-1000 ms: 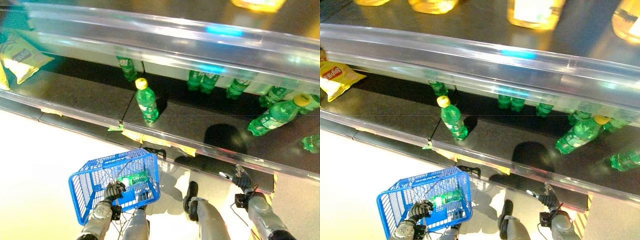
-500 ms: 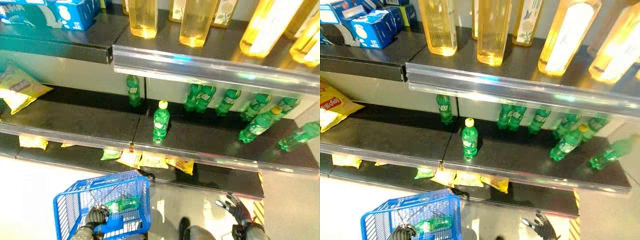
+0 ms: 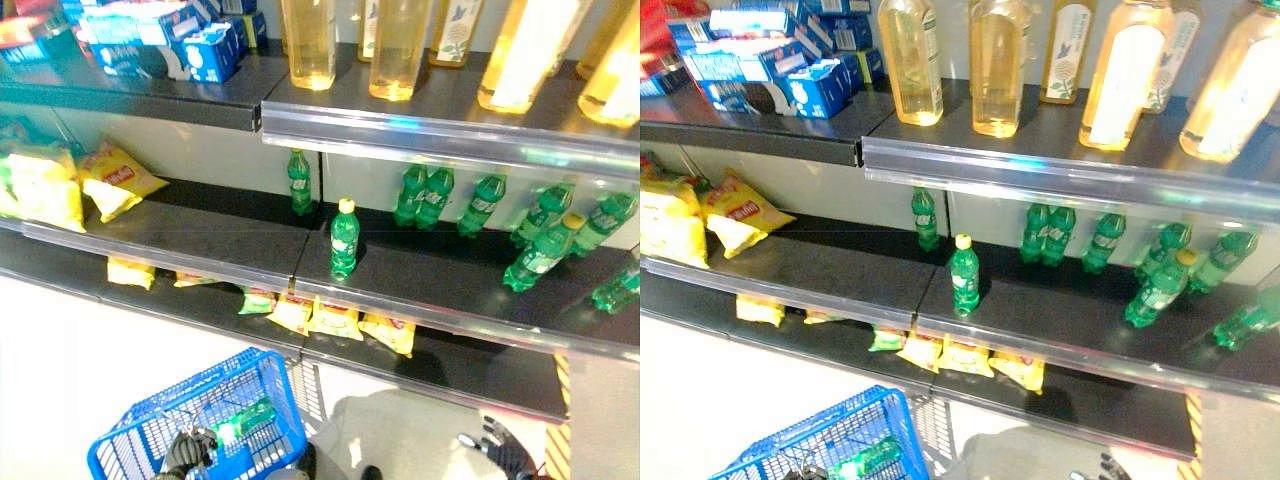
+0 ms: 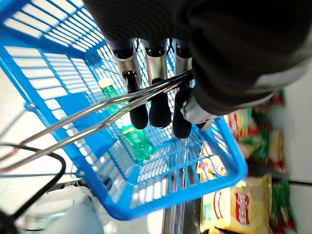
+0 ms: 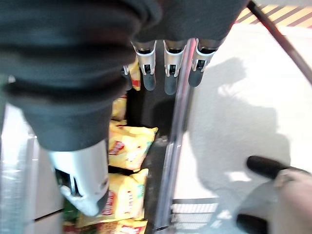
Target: Pick up the snacks into the basket
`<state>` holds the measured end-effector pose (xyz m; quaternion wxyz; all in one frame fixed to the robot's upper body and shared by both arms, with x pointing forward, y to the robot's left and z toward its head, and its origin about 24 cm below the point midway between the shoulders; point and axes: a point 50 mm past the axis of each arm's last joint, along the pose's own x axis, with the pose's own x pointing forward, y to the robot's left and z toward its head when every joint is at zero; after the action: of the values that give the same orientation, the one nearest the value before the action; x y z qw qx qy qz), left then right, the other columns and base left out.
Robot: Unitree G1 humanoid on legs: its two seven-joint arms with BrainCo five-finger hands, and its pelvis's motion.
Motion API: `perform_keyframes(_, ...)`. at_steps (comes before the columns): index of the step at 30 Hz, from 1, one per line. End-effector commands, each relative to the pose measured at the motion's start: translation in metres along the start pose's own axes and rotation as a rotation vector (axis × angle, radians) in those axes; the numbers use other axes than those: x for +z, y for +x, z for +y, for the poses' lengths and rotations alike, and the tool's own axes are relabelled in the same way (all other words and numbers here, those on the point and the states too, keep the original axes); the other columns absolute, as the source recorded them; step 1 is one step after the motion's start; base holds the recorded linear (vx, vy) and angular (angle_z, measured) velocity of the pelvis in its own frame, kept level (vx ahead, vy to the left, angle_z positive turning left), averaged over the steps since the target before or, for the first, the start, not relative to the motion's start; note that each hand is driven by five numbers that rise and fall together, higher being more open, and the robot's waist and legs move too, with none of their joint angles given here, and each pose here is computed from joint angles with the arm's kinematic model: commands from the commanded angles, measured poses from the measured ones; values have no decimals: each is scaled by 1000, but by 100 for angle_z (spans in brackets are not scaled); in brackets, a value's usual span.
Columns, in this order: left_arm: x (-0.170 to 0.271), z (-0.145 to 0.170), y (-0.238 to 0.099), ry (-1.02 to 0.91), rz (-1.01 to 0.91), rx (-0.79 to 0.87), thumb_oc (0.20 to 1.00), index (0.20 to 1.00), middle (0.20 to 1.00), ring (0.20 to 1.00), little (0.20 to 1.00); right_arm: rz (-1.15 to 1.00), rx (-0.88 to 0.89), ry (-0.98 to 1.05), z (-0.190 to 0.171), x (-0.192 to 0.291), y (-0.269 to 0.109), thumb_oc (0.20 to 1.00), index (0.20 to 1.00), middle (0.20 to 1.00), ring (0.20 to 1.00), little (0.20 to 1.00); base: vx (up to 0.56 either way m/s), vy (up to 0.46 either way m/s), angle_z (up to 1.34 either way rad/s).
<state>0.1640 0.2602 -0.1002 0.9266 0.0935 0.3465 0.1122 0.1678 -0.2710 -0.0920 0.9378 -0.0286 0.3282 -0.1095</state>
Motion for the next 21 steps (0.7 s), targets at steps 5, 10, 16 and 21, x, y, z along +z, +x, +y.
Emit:
perform_keyframes(5, 28, 32, -2, -63, -150, 118, 200, 200, 200, 200, 200, -50, -27, -53, -10, 11, -1, 1000, 1000, 1000, 1000, 1000, 82, 184, 27)
perform_keyframes(10, 27, 36, 2, -79, -131, 149, 200, 200, 200, 200, 200, -59, -25, -65, -10, 18, 4, 1000, 1000, 1000, 1000, 1000, 137, 453, 31)
perform_keyframes(16, 38, 31, 7, 22, -149, 86, 200, 200, 200, 200, 200, -22, -99, 24, -15, 7, 2, 1000, 1000, 1000, 1000, 1000, 139, 489, -33)
perform_keyframes(21, 46, 23, 7, 146, -182, 18, 200, 200, 200, 200, 200, -17, -80, 128, 6, 4, 5, 1000, 1000, 1000, 1000, 1000, 49, 549, -3)
